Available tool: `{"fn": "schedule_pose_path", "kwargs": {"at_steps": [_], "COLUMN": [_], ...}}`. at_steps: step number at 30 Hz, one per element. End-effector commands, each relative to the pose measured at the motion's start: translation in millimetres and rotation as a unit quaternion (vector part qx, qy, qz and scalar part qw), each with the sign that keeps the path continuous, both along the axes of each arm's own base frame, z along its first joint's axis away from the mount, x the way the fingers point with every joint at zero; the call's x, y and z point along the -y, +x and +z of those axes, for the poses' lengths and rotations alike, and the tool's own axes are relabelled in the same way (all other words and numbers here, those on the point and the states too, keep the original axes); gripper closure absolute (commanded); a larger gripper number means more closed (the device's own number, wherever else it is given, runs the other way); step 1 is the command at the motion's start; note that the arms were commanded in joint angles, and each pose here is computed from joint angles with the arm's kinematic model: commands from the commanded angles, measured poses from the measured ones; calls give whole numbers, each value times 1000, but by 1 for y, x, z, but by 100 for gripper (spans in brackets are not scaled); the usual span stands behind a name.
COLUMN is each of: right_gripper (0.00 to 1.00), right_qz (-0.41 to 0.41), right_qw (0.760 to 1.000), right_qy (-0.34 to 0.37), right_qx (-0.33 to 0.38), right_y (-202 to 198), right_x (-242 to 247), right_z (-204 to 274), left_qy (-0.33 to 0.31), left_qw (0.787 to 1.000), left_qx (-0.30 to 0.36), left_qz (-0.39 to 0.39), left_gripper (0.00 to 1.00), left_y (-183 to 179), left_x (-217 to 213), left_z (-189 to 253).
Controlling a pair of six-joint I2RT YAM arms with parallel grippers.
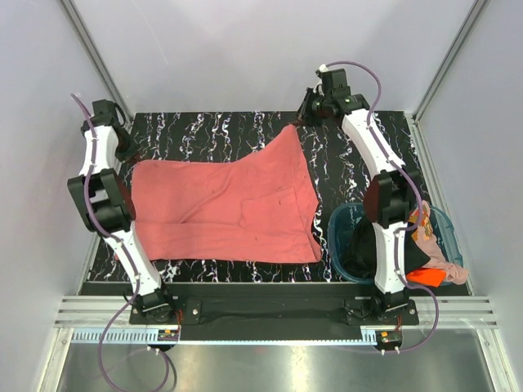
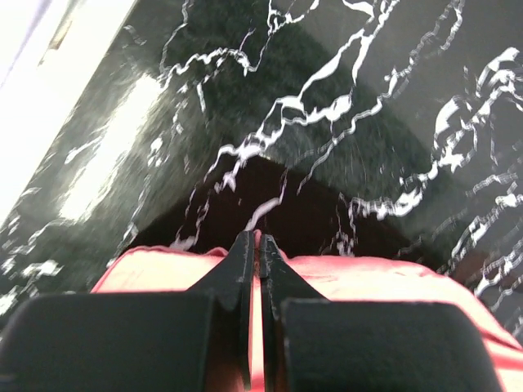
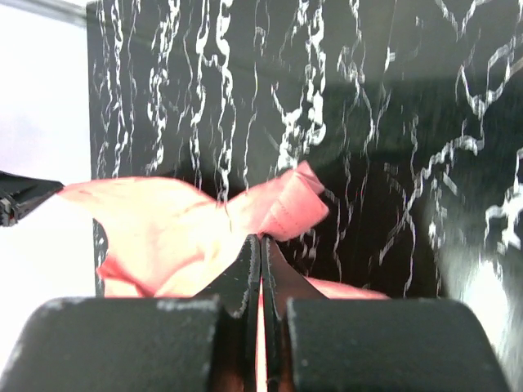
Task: Fold and stack the t-shirts
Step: Fold the tshirt
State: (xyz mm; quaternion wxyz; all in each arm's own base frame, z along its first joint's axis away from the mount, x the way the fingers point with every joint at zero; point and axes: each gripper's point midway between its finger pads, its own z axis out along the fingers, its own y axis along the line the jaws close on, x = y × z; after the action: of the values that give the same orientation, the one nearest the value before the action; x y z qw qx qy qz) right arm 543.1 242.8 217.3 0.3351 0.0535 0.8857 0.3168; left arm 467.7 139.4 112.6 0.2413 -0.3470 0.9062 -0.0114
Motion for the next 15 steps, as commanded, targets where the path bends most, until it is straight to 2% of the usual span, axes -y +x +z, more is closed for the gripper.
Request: {"fn": "schedule_pose_path", "kwargs": {"at_steps": [1,7,15], "right_gripper": [100,100,100], "right_qz": [8,8,-2], "right_qw": [1000,998,996], "right_qy": [11,-10,-39], "right_qx": [-9,-66,-86], "right_y": [-29,-73,-114], "right_x": [2,16,36], "right_z": [25,-1,-13], "left_qy": [33,67,76], "left_qw": [999,997,994], "left_qx": [5,-32,-60], "left_qz": [-7,14,48], "left_gripper": [100,100,100], "left_y": [-18,-50,-92], "left_x": [-4,-13,-26], "left_z": [27,28,19]}}
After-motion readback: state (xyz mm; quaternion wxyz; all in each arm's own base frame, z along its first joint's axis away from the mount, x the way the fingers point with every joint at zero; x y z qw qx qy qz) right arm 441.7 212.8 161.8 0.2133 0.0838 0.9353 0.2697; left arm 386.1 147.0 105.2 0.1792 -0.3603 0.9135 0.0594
